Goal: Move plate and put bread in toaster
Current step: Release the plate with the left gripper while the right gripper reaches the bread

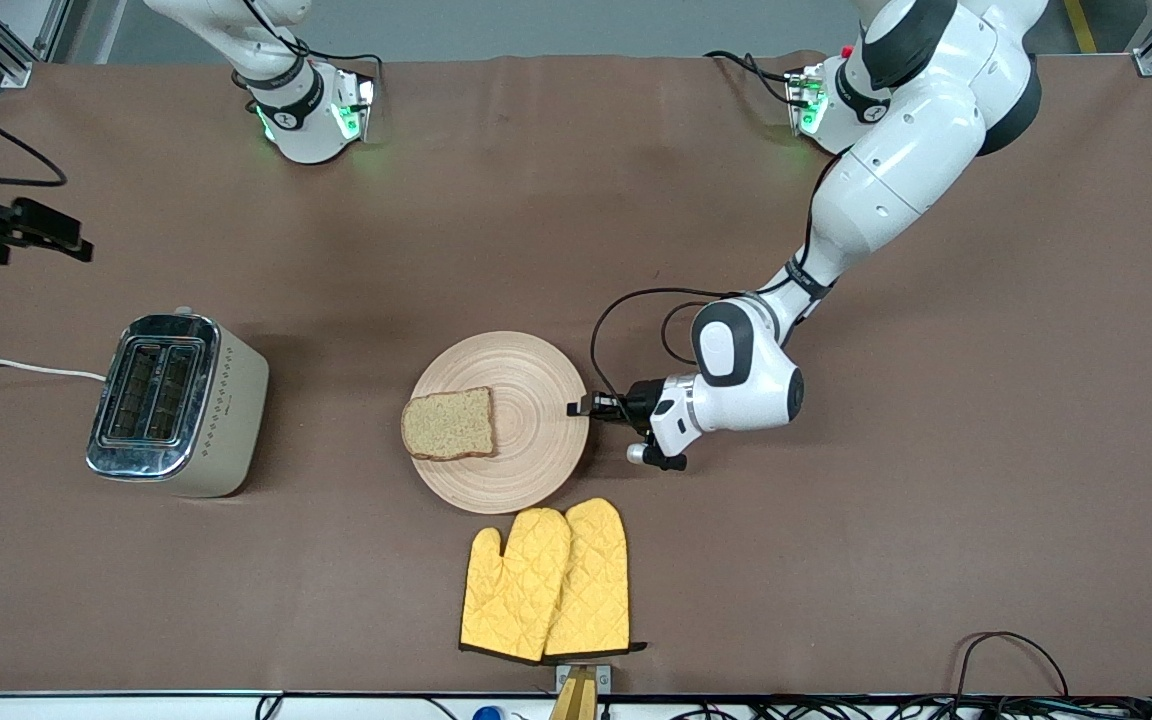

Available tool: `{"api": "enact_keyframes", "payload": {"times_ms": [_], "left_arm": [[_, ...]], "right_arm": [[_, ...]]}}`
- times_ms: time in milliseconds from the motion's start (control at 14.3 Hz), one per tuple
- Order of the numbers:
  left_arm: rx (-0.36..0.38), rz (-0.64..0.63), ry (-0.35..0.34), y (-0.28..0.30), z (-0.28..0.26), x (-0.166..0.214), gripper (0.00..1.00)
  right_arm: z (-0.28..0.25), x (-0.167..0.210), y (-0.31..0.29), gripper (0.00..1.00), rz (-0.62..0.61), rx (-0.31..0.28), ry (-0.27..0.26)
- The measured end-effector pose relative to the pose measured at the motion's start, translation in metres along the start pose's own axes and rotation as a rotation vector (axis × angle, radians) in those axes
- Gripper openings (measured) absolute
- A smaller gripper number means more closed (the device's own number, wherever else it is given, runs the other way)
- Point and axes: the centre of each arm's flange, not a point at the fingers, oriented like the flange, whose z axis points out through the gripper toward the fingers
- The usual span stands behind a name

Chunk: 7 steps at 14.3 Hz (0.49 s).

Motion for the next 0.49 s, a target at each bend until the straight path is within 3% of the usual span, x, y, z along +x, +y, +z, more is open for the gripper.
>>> {"api": "enact_keyframes", "payload": {"times_ms": [140, 349, 489], "left_arm": [[0.0, -0.001, 0.004, -0.001, -0.002, 0.002, 0.47], [-0.004, -0.007, 0.022, -0.004, -0.019, 0.011, 0.77], [-0.01, -0.008, 0.005, -0.015, -0.044, 0.021, 0.95]], "right_arm": [[0.023, 0.012, -0.017, 1.0, -0.007, 0.042, 0.036], [0.085, 0.038, -0.069, 1.0, 0.016, 0.047, 0.096], [0.137, 0.055, -0.117, 1.0, 0.027, 0.045, 0.102]]}}
